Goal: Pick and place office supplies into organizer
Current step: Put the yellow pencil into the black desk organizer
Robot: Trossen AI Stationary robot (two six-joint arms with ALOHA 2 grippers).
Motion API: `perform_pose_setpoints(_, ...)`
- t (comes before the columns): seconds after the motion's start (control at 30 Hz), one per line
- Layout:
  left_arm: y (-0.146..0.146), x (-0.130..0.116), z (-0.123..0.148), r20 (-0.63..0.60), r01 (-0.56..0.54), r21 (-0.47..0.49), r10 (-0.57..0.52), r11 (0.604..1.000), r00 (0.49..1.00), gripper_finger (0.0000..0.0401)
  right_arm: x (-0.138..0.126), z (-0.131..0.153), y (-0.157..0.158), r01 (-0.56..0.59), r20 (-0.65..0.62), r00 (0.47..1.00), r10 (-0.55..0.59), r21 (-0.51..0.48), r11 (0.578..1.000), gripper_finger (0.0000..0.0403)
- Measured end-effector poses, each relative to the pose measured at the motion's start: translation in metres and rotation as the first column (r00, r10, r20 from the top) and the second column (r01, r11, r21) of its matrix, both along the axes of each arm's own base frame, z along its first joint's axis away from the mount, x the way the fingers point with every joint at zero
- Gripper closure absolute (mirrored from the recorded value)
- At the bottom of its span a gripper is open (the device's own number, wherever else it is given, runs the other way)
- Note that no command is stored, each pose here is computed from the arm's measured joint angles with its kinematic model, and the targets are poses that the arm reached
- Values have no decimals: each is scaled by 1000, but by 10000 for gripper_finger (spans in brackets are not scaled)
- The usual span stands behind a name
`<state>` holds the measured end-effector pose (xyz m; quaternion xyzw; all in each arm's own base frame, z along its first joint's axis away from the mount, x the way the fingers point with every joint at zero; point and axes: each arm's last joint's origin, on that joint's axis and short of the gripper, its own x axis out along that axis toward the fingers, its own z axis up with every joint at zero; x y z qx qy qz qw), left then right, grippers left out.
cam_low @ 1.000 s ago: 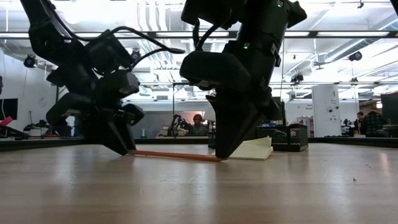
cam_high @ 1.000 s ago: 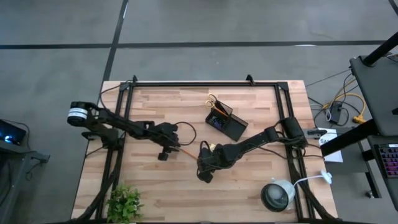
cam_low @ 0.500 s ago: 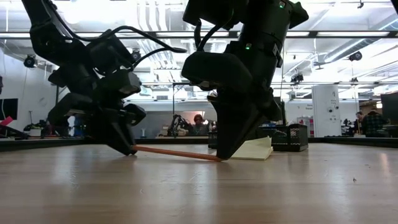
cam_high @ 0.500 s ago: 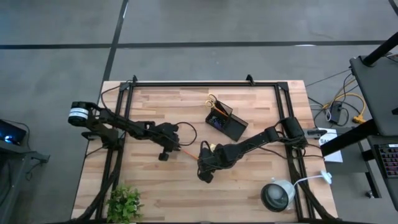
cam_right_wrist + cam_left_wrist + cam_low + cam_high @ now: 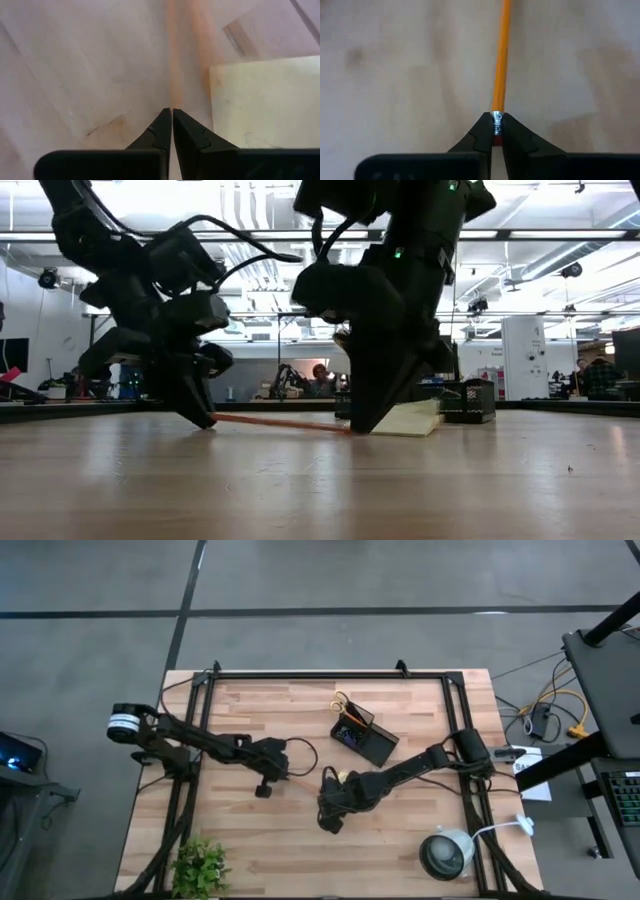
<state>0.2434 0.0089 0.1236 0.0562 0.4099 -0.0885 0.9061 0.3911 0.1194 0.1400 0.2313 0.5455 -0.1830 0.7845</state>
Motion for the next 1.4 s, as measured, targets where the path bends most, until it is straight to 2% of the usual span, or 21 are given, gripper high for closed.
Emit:
perform_pose_setpoints(0.1, 2, -2, 16, -8, -30, 63, 31, 998, 999, 395, -6, 18, 12, -13, 16, 1000, 13, 12, 1000, 394)
perform_pose_setpoints(0.2, 2, -6, 39, -27, -18, 131, 22, 991, 999, 396, -21, 35, 24, 31, -4, 999, -32, -2, 1000, 394)
perform_pose_setpoints(0.37, 5, -11, 94, -40, 16, 279, -5, 960, 999, 396, -51, 53, 44, 195, -28, 980, -197, -55, 979, 394)
perform_pose_setpoints(0.47, 7, -11, 129, -38, 37, 400, -24, 916, 999, 396, -71, 61, 58, 318, -23, 947, -320, -81, 945, 394)
perform_pose_setpoints(0.53, 10, -9, 154, -42, 49, 512, -33, 857, 999, 396, -82, 61, 65, 409, -18, 910, -413, -105, 906, 394)
perform_pose_setpoints(0.67, 21, 9, 191, -159, 159, 711, -64, 684, 985, 396, -101, 63, 76, 549, 39, 835, -549, -136, 825, 394)
perform_pose_setpoints(0.73, 29, 25, 200, -261, 251, 772, -69, 585, 963, 396, -104, 63, 79, 573, 49, 818, -572, -131, 809, 394)
perform_pose_setpoints(0.83, 40, 55, 208, -371, 347, 829, -33, 439, 928, 396, -105, 63, 78, 569, 59, 822, -567, -153, 808, 394)
perform_pose_setpoints(0.87, 43, 65, 212, -370, 346, 840, -25, 418, 929, 396, -105, 63, 77, 564, 66, 825, -561, -158, 810, 394)
perform_pose_setpoints(1.0, 51, 98, 234, -314, 288, 871, -1, 397, 950, 396, -101, 64, 72, 554, 87, 832, -547, -180, 813, 394)
perform_pose_setpoints(1.2, 56, 126, 245, -322, 299, 892, 11, 339, 947, 397, -101, 64, 70, 496, 87, 867, -490, -226, 838, 394)
perform_pose_setpoints(1.3, 63, 136, 234, -388, 364, 877, 15, 314, 922, 397, -102, 64, 69, 476, 74, 878, -474, -248, 844, 394)
perform_pose_setpoints(1.4, 70, 146, 216, -448, 419, 850, 20, 318, 894, 397, -103, 66, 69, 464, 71, 884, -462, -251, 849, 394)
